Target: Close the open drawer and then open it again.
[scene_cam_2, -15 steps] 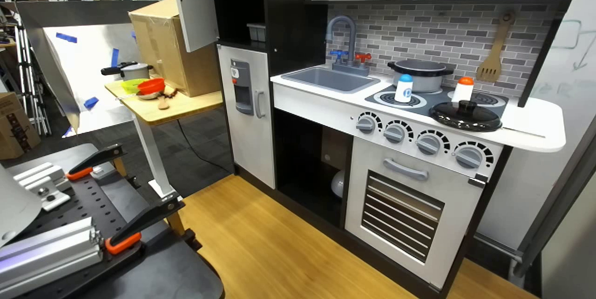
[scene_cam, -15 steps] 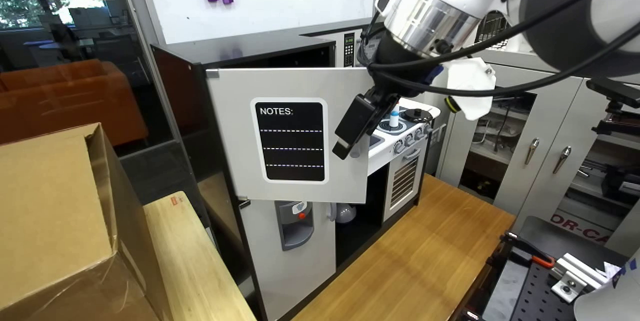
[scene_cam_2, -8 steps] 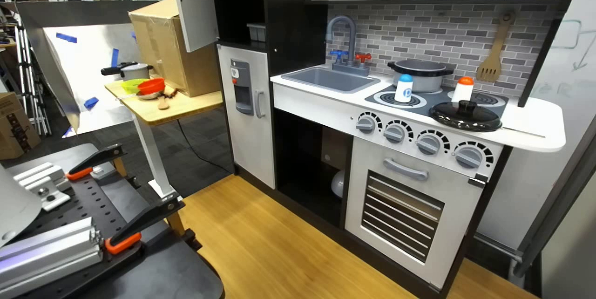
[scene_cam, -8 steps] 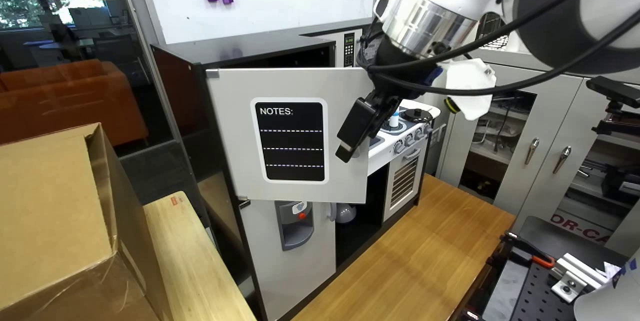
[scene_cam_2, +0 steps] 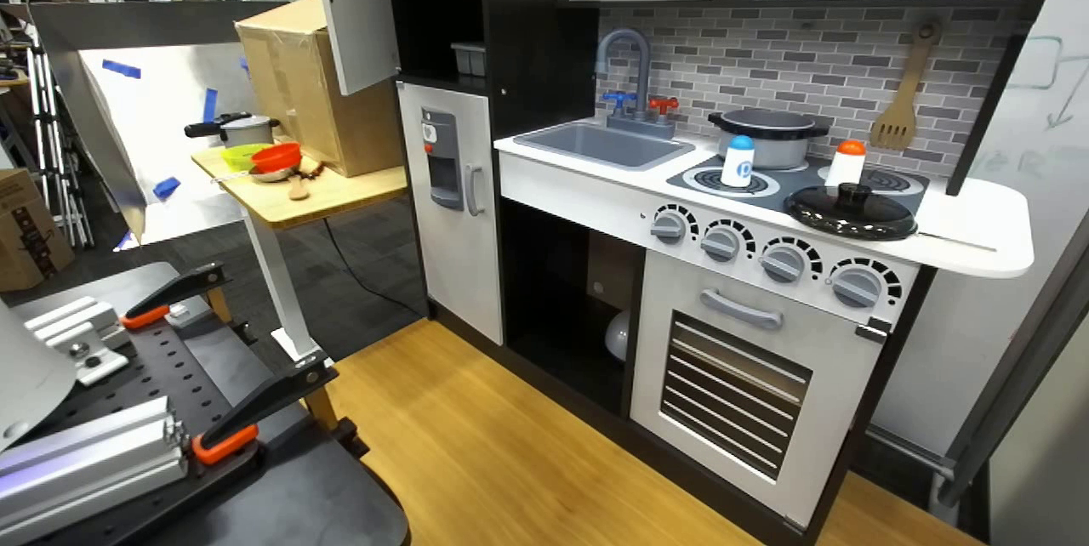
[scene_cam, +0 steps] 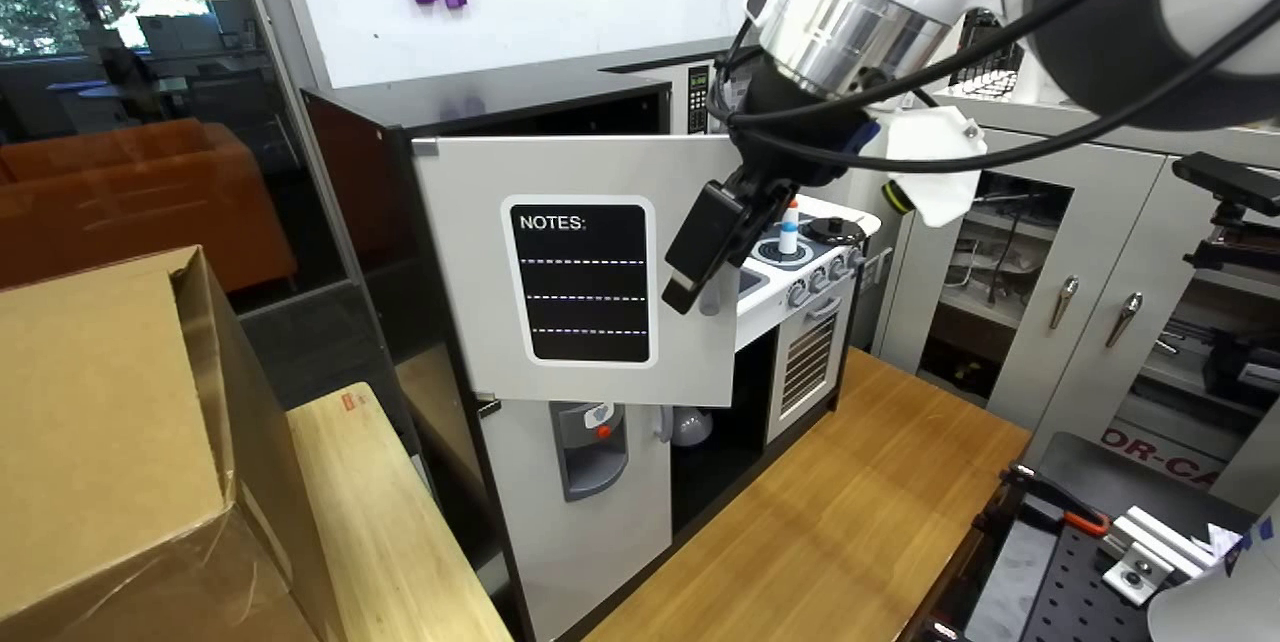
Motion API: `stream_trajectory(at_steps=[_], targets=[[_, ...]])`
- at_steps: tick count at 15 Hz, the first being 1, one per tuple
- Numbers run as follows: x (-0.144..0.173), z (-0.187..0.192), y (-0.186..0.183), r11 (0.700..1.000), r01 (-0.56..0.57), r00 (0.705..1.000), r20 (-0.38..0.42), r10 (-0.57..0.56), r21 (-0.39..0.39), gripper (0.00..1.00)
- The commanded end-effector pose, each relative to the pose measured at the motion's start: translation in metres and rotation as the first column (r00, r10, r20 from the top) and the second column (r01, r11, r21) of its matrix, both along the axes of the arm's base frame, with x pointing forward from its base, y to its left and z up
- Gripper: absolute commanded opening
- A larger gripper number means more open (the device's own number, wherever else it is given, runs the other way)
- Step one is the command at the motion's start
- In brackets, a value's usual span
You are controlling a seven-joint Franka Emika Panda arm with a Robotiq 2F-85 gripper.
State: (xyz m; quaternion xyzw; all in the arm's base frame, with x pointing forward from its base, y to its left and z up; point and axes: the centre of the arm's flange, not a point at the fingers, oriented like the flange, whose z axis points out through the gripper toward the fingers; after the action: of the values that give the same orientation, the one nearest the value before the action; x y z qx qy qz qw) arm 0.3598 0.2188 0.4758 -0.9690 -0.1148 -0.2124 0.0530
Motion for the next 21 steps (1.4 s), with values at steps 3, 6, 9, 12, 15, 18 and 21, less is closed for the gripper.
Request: stream_trajectory(at_steps=[3,6,9,12,15,18,21], targets=[[0.013,0.000,0.007,1.000,-0.009,1.000,-0.010,0.009,0.006,0.75],[0.016,0.002,0.009,1.000,-0.005,1.000,-0.012,0.006,0.011,0.62],[0.016,0.001,0.007,1.000,0.004,1.000,-0.030,-0.004,0.009,0.42],[0.015,-0.001,0.004,1.000,0.011,0.999,-0.045,-0.011,0.005,0.21],[0.014,0.000,-0.002,1.000,0.021,0.998,-0.053,-0.021,0.008,0.02],[0.012,0.001,-0.006,1.000,0.027,0.998,-0.052,-0.026,0.011,0.03],[0.010,0.003,-0.011,0.999,0.037,0.998,-0.048,-0.036,0.009,0.03]])
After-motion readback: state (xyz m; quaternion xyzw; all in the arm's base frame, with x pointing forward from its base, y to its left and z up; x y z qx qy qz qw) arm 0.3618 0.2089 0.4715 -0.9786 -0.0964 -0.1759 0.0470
